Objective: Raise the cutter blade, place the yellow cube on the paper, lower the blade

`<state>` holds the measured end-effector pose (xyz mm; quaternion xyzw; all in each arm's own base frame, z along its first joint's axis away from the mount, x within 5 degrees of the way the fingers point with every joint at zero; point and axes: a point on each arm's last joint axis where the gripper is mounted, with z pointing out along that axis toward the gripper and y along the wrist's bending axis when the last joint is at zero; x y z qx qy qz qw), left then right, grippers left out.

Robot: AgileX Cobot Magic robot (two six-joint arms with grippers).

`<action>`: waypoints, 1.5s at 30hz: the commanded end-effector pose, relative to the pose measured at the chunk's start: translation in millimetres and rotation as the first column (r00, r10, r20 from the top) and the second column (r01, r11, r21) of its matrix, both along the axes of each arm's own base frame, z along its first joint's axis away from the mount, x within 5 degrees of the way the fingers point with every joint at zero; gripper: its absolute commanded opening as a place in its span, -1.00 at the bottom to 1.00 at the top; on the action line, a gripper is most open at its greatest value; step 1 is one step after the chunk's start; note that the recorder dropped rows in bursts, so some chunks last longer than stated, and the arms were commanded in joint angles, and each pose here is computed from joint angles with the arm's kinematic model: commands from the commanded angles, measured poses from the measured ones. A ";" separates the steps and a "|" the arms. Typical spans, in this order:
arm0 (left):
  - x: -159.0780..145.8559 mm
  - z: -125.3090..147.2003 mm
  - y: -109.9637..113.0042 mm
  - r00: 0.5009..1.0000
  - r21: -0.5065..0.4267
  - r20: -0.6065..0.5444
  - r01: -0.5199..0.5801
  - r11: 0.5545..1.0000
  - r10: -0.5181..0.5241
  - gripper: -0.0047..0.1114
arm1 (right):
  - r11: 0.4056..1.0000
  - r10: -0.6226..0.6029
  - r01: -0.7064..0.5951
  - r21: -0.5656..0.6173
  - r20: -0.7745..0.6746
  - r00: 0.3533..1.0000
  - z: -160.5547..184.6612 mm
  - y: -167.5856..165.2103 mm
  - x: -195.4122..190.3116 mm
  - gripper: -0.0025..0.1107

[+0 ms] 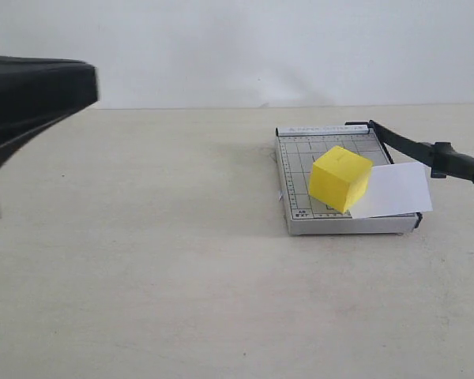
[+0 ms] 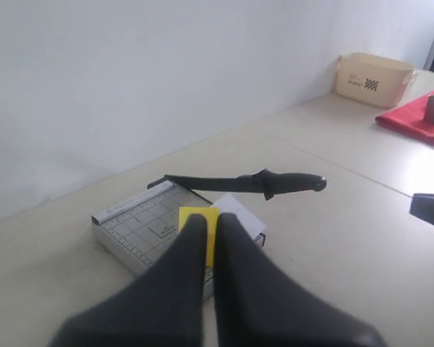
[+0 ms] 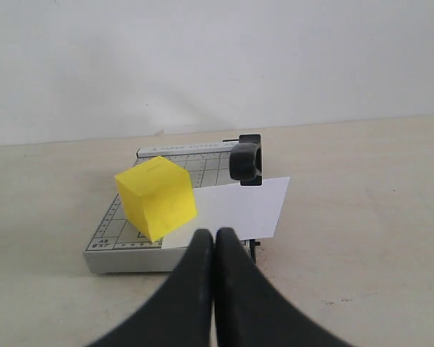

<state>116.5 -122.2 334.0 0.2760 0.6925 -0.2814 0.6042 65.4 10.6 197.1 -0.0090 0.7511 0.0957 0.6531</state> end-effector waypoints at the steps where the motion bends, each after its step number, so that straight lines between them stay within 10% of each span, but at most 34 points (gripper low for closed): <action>1: -31.6 -3.1 33.9 0.997 -0.091 0.079 -0.006 0.996 0.013 -0.84 | 1.000 0.000 0.000 -0.012 0.008 1.000 0.6 -0.1 0.0 -0.96; 14: -87.2 -29.8 91.9 0.956 -0.273 0.287 0.023 0.962 0.058 -0.84 | 1.000 0.000 0.000 -0.012 0.008 1.000 0.6 -0.1 0.0 -0.96; 22: -95.0 -43.8 94.7 0.828 -0.019 0.561 -0.012 1.000 0.020 -0.84 | 1.000 0.000 0.000 -0.012 0.008 1.000 0.6 -0.1 0.0 -0.96; 34: -95.7 -55.7 88.2 0.858 0.004 0.513 0.046 0.999 -0.042 -0.84 | 1.000 0.000 0.000 -0.012 0.008 1.000 0.6 -0.1 0.0 -0.96; 45: -83.1 -125.0 75.6 0.992 -0.093 0.123 0.028 0.995 -0.016 -0.84 | 1.000 0.000 0.000 -0.012 0.008 1.000 0.6 -0.1 0.0 -0.96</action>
